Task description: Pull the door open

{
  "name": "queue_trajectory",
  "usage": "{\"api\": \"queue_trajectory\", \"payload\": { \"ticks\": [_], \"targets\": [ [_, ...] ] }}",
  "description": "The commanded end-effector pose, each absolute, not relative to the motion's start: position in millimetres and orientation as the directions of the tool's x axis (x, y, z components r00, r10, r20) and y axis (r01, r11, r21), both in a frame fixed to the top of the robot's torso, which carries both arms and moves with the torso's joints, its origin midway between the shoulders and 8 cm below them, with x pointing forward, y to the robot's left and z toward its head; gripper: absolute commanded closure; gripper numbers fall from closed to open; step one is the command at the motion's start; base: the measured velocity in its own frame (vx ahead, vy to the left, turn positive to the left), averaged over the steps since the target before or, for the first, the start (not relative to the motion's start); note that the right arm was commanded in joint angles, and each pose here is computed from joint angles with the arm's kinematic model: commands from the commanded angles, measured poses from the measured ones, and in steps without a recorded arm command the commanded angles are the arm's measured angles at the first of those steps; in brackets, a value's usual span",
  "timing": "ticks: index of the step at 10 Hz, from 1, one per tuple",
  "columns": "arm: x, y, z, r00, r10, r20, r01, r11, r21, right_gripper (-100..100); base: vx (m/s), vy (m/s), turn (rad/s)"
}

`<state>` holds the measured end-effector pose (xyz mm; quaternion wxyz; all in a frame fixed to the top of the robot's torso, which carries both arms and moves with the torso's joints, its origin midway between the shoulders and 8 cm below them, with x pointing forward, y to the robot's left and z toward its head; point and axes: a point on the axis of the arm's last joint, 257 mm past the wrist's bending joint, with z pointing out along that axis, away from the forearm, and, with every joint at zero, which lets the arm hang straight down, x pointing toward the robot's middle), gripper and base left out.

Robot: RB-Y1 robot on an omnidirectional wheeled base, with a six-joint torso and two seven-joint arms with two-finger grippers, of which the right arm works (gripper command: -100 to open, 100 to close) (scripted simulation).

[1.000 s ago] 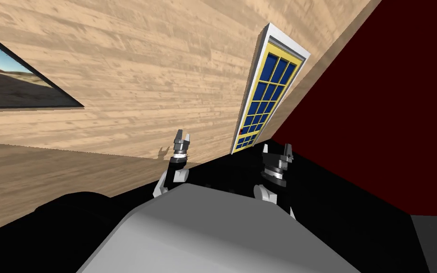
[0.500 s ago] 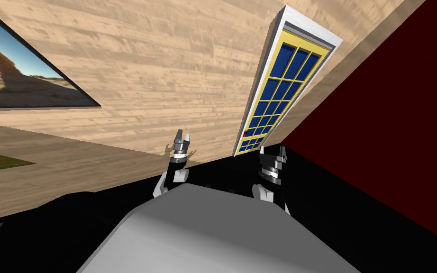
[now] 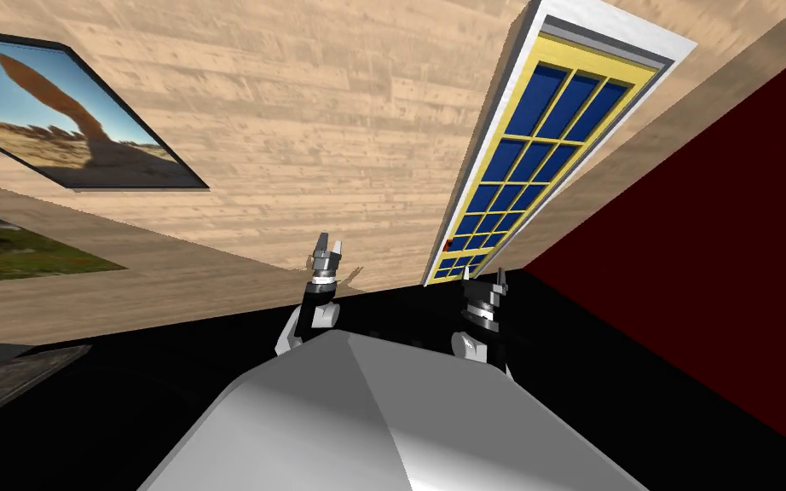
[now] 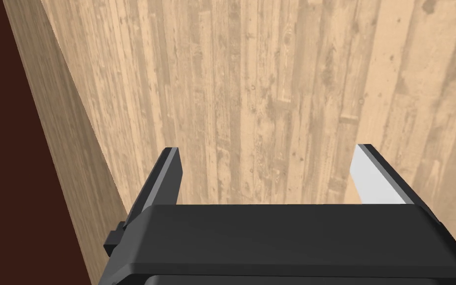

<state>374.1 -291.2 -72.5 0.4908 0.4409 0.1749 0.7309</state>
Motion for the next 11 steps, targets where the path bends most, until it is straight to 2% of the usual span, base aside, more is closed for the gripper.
{"api": "queue_trajectory", "payload": {
  "ticks": [1,11],
  "targets": [
    [377,-295,-83,-0.139,0.851,0.506,-0.550,-0.491,0.676,-100,0.066,-0.122,0.180],
    [390,-319,-157,-0.150,0.693,0.705,-0.473,-0.676,0.565,-100,0.055,-0.124,0.204]
  ]
}}
